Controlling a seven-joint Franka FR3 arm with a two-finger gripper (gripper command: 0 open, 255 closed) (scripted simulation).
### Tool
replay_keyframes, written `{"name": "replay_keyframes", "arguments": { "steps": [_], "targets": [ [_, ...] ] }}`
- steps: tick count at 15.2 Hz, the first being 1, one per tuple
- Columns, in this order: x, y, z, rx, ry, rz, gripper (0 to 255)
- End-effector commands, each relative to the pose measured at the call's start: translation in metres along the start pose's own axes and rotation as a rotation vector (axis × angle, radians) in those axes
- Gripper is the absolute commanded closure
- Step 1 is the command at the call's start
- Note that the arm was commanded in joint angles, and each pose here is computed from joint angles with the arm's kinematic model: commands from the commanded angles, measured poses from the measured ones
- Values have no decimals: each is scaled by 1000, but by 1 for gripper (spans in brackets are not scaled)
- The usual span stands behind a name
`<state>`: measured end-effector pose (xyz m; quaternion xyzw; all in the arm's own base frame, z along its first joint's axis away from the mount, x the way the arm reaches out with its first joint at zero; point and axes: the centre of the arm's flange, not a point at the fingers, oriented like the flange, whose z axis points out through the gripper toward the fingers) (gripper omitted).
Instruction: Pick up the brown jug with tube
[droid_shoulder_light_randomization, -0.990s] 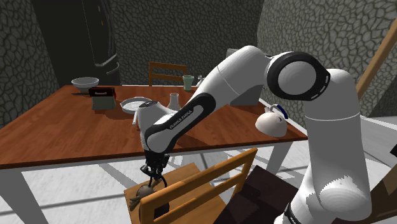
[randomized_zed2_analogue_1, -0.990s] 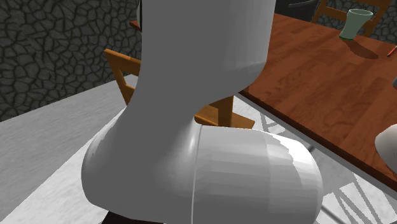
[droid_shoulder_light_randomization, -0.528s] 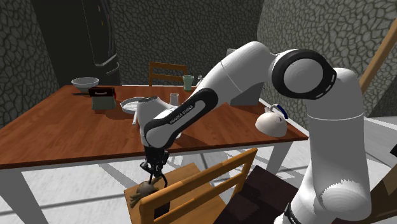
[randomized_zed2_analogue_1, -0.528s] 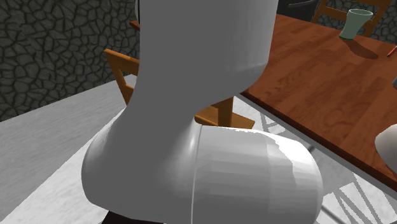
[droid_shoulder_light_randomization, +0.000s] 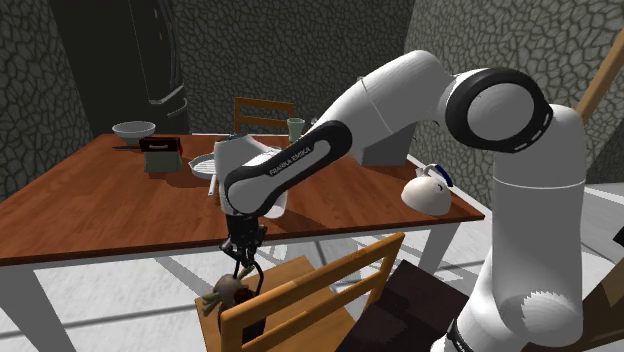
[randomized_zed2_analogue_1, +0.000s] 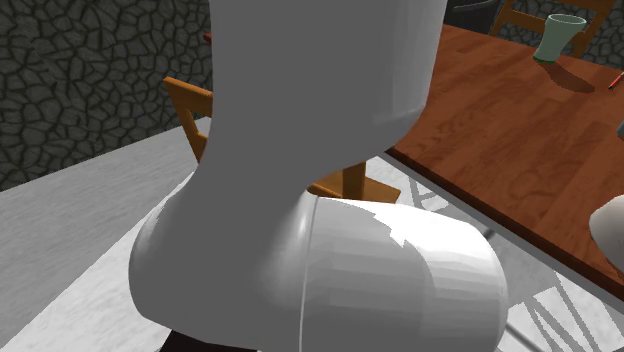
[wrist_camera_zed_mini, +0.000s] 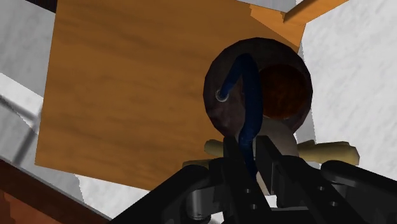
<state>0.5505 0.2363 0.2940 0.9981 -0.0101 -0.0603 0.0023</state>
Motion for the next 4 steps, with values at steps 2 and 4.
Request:
{"name": "replay_keyframes", "arguments": {
  "steps": [2,4],
  "targets": [
    [-2,-1,-17,1,3,0,255],
    [-2,-1,-18,1,3,0,255]
  ]
}}
